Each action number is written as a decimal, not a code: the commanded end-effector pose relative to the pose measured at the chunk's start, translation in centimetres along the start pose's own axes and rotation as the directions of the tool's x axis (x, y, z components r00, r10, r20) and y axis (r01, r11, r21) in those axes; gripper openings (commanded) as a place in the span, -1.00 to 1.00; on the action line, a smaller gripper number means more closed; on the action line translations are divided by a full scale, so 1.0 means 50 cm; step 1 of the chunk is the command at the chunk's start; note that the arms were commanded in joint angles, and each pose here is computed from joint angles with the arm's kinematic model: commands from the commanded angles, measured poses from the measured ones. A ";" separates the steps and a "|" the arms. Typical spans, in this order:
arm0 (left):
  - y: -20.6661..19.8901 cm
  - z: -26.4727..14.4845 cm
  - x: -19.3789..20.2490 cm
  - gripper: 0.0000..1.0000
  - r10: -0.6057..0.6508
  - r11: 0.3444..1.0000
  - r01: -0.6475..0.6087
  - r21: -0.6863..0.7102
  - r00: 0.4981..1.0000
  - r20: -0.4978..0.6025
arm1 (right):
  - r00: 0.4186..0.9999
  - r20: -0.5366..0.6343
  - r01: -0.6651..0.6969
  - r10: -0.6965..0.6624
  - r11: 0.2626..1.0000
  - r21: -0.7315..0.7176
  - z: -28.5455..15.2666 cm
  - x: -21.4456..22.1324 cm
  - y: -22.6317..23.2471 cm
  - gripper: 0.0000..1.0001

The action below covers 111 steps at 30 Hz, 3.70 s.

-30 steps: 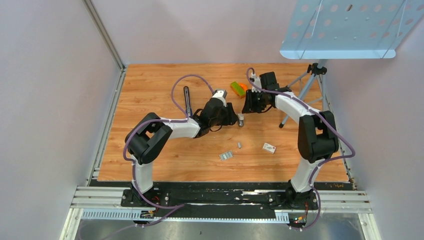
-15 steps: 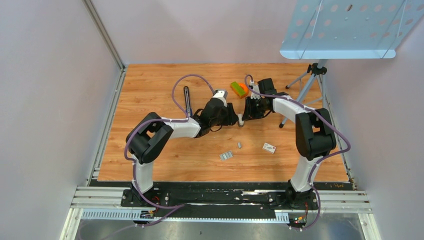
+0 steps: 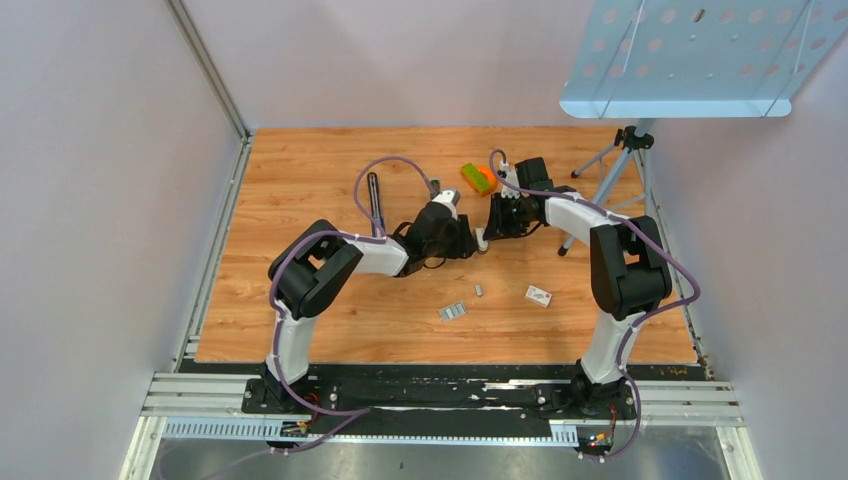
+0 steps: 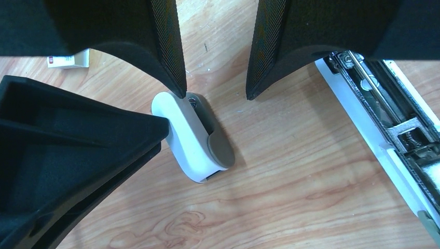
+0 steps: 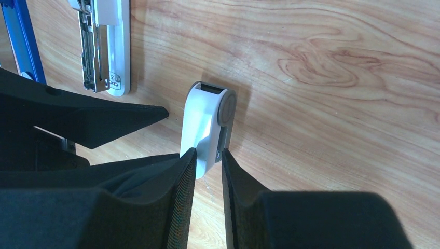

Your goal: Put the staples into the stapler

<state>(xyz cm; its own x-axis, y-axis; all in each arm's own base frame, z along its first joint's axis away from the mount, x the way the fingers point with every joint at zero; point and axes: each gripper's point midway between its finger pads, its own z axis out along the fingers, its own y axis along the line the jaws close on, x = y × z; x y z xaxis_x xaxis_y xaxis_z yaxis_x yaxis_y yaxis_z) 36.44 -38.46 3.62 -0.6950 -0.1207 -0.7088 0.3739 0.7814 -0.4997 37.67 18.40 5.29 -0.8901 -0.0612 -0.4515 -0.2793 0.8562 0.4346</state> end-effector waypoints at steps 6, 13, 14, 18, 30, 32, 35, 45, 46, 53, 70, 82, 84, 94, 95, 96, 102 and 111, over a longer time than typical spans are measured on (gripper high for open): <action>-0.037 -0.026 -0.053 -0.02 0.029 0.999 -0.030 0.031 0.998 0.054 | 0.998 -0.061 -0.003 0.007 0.998 0.066 -0.022 0.022 -0.005 -0.47; -0.044 -0.116 -0.108 0.01 0.073 0.997 -0.070 -0.028 0.993 0.093 | 0.999 0.027 0.031 -0.032 0.999 0.035 -0.093 -0.025 0.052 -0.36; -0.040 -0.127 -0.108 0.02 0.077 0.997 -0.074 -0.037 0.993 0.091 | 0.999 0.023 0.035 -0.036 0.999 0.039 -0.094 -0.017 0.054 -0.35; -0.034 -0.175 -0.107 0.04 0.089 0.995 -0.084 -0.054 0.992 0.086 | 0.999 -0.001 0.049 -0.049 0.997 0.060 -0.094 0.019 0.058 -0.33; 0.020 -0.283 -0.032 0.10 0.074 0.990 -0.074 -0.117 0.997 -0.004 | 0.978 -0.125 0.189 -0.166 0.962 0.198 -0.070 0.159 0.102 -0.30; 0.027 -0.299 -0.029 0.10 0.066 0.991 -0.065 -0.120 0.998 0.003 | 0.971 -0.156 0.212 -0.179 0.951 0.225 -0.063 0.179 0.103 -0.30; 0.041 -0.322 -0.027 0.10 0.060 0.989 -0.057 -0.135 0.998 0.018 | 0.965 -0.181 0.236 -0.192 0.935 0.265 -0.057 0.198 0.106 -0.29; 0.091 -0.380 -0.046 0.16 0.034 0.978 -0.011 -0.211 0.994 0.107 | 0.954 -0.236 0.259 -0.188 0.911 0.321 -0.031 0.241 0.095 -0.30; 0.092 -0.384 -0.050 0.16 0.034 0.977 -0.009 -0.211 0.993 0.116 | 0.954 -0.237 0.257 -0.185 0.910 0.326 -0.031 0.243 0.093 -0.30; 0.101 -0.393 -0.058 0.17 0.035 0.974 -0.003 -0.226 0.990 0.138 | 0.952 -0.247 0.255 -0.178 0.910 0.328 -0.026 0.251 0.088 -0.29; 0.118 -0.400 -0.045 0.18 0.033 0.968 -0.001 -0.251 0.992 0.123 | 0.951 -0.273 0.237 -0.147 0.912 0.335 -0.009 0.275 0.077 -0.37; 0.120 -0.403 -0.042 0.18 0.022 0.969 0.009 -0.246 0.992 0.124 | 0.948 -0.276 0.252 -0.159 0.906 0.341 -0.003 0.274 0.077 -0.54; 0.121 -0.402 -0.040 0.19 0.011 0.970 0.019 -0.241 0.993 0.120 | 0.949 -0.269 0.253 -0.165 0.907 0.337 -0.003 0.270 0.081 -0.57; 0.140 -0.406 -0.032 0.19 -0.162 0.974 0.172 -0.147 0.984 0.076 | 0.963 -0.202 0.239 -0.180 0.917 0.321 -0.004 0.218 0.114 -0.62; 0.139 -0.409 -0.036 0.19 -0.161 0.975 0.171 -0.143 0.984 0.080 | 0.964 -0.195 0.237 -0.180 0.917 0.322 -0.004 0.212 0.116 -0.61; 0.140 -0.412 -0.039 0.20 -0.159 0.975 0.170 -0.143 0.984 0.082 | 0.968 -0.175 0.230 -0.181 0.918 0.322 -0.004 0.196 0.124 -0.62; 0.150 -0.432 -0.039 0.21 -0.149 0.976 0.159 -0.149 0.986 0.077 | 0.981 -0.067 0.194 -0.182 0.925 0.327 0.009 0.108 0.165 -0.62; 0.152 -0.436 -0.001 0.21 -0.167 0.978 0.170 -0.119 0.985 0.032 | 0.985 0.066 0.133 -0.161 0.940 0.313 0.055 0.008 0.212 -0.61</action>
<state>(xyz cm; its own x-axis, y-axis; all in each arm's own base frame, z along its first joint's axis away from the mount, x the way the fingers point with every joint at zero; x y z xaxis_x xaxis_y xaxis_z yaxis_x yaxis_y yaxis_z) 26.88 -19.26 11.50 -0.7064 -0.2897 -0.6458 0.1602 0.8233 -0.5446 33.86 27.37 7.35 -0.8215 -0.2047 -0.5322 -0.2993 0.9492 0.0969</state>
